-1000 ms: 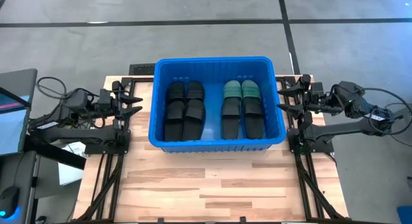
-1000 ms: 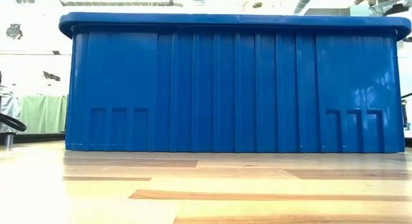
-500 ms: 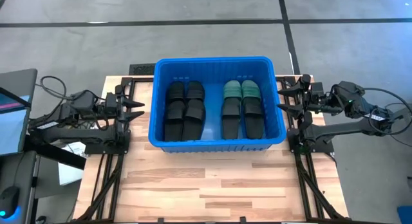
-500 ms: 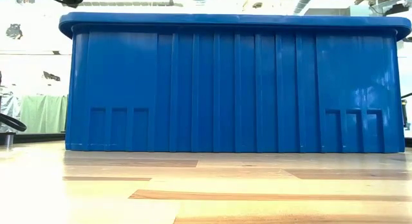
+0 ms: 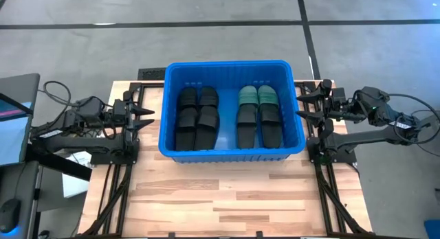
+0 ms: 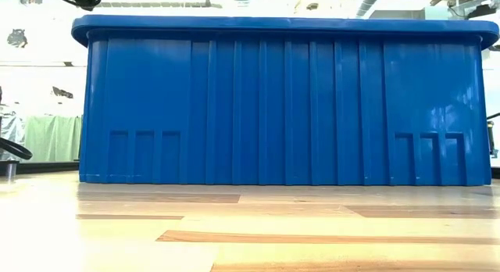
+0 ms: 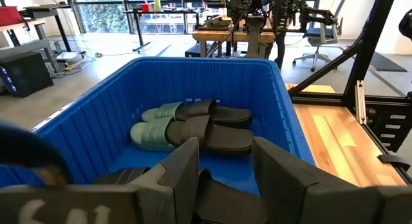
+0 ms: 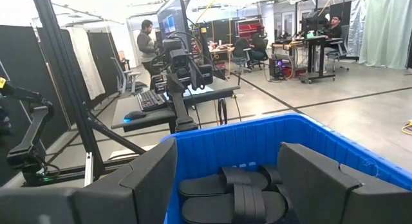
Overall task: Pick and place slides into bin
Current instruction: Return to Home Position
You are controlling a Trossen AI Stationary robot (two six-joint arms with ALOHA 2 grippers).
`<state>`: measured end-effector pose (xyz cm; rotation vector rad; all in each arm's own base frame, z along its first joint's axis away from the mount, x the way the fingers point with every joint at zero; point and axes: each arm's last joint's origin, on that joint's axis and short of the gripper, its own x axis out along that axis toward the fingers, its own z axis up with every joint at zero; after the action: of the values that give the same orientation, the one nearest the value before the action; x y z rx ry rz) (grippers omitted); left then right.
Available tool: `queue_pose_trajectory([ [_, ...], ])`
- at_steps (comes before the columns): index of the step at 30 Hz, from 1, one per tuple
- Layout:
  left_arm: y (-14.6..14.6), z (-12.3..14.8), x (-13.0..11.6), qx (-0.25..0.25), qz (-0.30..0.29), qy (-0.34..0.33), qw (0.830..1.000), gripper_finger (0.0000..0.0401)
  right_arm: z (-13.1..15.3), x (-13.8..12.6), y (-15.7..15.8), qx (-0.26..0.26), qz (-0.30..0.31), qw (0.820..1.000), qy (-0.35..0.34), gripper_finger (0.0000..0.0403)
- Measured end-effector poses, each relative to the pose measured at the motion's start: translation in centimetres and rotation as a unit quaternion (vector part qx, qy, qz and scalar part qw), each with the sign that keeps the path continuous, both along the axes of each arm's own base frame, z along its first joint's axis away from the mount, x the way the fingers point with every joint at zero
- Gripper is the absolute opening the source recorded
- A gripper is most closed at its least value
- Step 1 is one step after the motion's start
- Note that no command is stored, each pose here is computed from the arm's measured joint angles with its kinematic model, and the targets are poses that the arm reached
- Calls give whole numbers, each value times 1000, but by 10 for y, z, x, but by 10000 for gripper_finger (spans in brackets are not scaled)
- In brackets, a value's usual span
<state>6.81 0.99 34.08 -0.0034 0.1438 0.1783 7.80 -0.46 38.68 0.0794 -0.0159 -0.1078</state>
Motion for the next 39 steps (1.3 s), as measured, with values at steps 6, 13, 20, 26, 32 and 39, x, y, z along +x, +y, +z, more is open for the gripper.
queue_pose_trajectory([
  [6,0,0,0,1,0,0,1000,133,-3,0,1,85,3,996,7,256],
  [13,0,0,0,2,0,2,1000,133,-4,0,1,114,3,993,10,256],
  [20,0,-3,0,0,0,15,1000,133,-4,0,1,114,3,993,11,256],
  [26,0,-8,-1,-3,0,41,999,133,-4,0,1,114,3,993,11,256],
  [32,0,-6,-1,2,-1,35,999,133,-13,-1,1,12,4,998,65,256],
  [39,0,-6,-1,3,-1,33,999,133,-23,-2,1,-90,15,987,131,256],
])
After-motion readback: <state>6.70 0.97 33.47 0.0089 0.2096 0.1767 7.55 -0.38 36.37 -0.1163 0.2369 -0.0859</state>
